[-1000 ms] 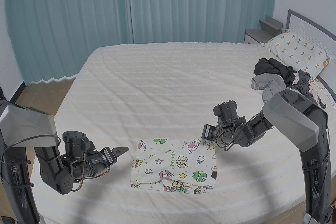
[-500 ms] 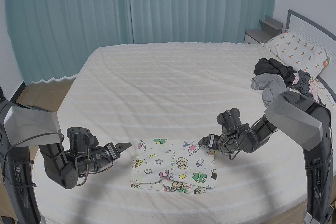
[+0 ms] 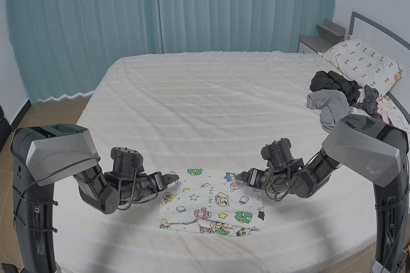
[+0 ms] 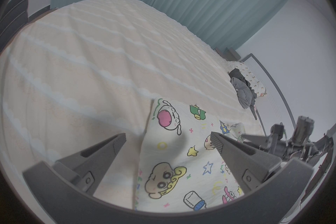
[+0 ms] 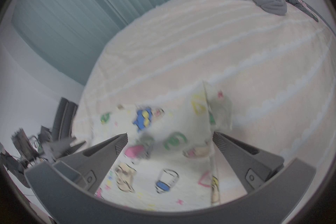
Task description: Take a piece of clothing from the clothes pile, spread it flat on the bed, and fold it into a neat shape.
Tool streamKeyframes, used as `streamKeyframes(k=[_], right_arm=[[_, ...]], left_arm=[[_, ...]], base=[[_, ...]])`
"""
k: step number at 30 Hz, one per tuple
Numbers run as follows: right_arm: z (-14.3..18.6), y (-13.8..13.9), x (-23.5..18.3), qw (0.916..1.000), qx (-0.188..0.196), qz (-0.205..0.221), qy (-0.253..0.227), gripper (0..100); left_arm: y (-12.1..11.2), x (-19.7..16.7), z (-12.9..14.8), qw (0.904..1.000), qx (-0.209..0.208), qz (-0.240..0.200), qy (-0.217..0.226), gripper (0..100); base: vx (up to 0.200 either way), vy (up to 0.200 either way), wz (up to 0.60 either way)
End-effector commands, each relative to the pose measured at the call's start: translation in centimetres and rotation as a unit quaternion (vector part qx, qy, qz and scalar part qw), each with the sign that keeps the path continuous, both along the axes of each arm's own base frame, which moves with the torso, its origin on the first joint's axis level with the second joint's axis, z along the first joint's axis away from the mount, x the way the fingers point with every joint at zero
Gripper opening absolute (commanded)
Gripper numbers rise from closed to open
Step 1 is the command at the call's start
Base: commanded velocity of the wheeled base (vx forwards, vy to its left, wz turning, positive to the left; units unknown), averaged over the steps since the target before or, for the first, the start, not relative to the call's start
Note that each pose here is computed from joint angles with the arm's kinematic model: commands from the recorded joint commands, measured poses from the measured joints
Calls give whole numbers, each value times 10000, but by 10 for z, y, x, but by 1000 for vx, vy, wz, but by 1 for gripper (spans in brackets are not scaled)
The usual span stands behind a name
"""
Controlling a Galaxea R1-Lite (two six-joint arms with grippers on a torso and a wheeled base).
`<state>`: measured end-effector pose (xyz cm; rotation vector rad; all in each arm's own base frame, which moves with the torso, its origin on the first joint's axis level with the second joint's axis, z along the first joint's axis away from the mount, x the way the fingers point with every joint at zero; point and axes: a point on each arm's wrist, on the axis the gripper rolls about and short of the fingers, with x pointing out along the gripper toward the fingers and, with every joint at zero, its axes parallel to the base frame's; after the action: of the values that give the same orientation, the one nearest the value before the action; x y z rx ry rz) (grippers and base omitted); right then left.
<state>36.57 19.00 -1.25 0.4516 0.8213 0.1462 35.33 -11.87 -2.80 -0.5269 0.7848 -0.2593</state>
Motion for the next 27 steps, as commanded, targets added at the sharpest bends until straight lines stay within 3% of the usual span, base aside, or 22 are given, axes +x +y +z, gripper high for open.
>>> streamKeyframes(k=[1, 11, 16, 27], right_arm=[[17, -12, 6, 9991, 144, -264, -284, 100], [-16, -11, -36, 9973, -366, 280, 577, 100], [-26, -3, -41, 9949, -555, 550, 638, 100], [-34, 6, -33, 9922, -741, 621, 793, 100]], left_arm=[[-8, 3, -10, 9999, 32, -94, 57, 100], [-11, 0, -10, 9993, -81, -365, 6, 100], [-15, -8, -15, 9961, 173, -865, -58, 100], [-21, -7, -19, 9951, 212, -963, -67, 100]], base=[[0, 0, 0], [0, 0, 0], [0, 0, 0], [0, 0, 0]])
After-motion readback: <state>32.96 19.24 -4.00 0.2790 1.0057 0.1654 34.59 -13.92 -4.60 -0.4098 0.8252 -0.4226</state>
